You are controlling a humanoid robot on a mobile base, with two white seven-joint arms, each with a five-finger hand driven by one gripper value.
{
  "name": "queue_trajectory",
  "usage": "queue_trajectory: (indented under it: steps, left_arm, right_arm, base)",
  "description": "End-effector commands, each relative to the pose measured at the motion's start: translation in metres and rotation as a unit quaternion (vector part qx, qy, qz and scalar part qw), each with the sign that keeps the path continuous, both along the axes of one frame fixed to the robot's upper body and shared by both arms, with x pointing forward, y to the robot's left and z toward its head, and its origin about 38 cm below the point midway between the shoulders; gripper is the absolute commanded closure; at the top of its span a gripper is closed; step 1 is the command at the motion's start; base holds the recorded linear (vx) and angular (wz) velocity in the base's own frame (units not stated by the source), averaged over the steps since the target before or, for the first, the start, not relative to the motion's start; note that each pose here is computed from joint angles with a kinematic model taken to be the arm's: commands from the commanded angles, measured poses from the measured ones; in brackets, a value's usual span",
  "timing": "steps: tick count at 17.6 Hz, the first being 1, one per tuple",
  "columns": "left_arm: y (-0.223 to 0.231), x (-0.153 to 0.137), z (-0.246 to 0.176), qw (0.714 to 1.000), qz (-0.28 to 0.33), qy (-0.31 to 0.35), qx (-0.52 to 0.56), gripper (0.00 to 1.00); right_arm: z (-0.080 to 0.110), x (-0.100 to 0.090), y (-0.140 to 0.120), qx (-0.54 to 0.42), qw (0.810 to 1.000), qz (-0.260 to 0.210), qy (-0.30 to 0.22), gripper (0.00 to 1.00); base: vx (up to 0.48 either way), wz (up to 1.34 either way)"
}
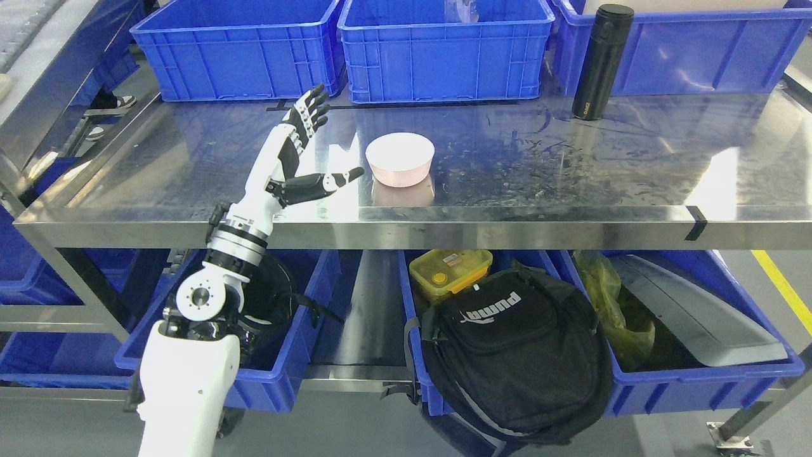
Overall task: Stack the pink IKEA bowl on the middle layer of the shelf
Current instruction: 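Swing the left hand across the shelf toward the pink bowl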
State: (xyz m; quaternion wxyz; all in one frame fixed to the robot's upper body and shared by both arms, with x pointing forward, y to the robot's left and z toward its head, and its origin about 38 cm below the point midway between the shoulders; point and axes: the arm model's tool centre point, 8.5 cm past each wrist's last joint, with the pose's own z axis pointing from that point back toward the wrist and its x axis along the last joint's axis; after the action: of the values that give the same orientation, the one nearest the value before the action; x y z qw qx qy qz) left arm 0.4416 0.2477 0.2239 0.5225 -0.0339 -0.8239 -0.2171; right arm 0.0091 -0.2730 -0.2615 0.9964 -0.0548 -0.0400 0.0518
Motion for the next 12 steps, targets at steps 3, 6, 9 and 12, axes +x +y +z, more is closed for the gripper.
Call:
queue_trajectory:
  steps: [3,6,9,12]
  left_arm:
    - [0.034,0.022,0.072,0.890,-0.029,-0.030,0.453,0.00]
    - [0.022,0.023,0.057,0.850,-0.054,-0.007,0.524,0.00]
    - [0.013,0.028,0.069,0.839,-0.053,-0.020,0.541,0.16]
    - [0.009,0.038,0.072,0.795,-0.047,-0.014,0.604,0.25]
  right_arm:
    - [0.001,-0.008,-0.011,-0.008,1.000,0.000,0.002,0.00]
    - [0.001,-0.008,-0.011,-0.008,1.000,0.000,0.002,0.00]
    - [0.001,-0.008,-0.011,-0.008,1.000,0.000,0.002,0.00]
    - [0.001,-0.008,-0.011,-0.008,1.000,0.000,0.002,0.00]
  base:
    - [0.000,0.00]
    - [0.000,0.00]
    - [0.000,0.00]
    - [0.000,0.00]
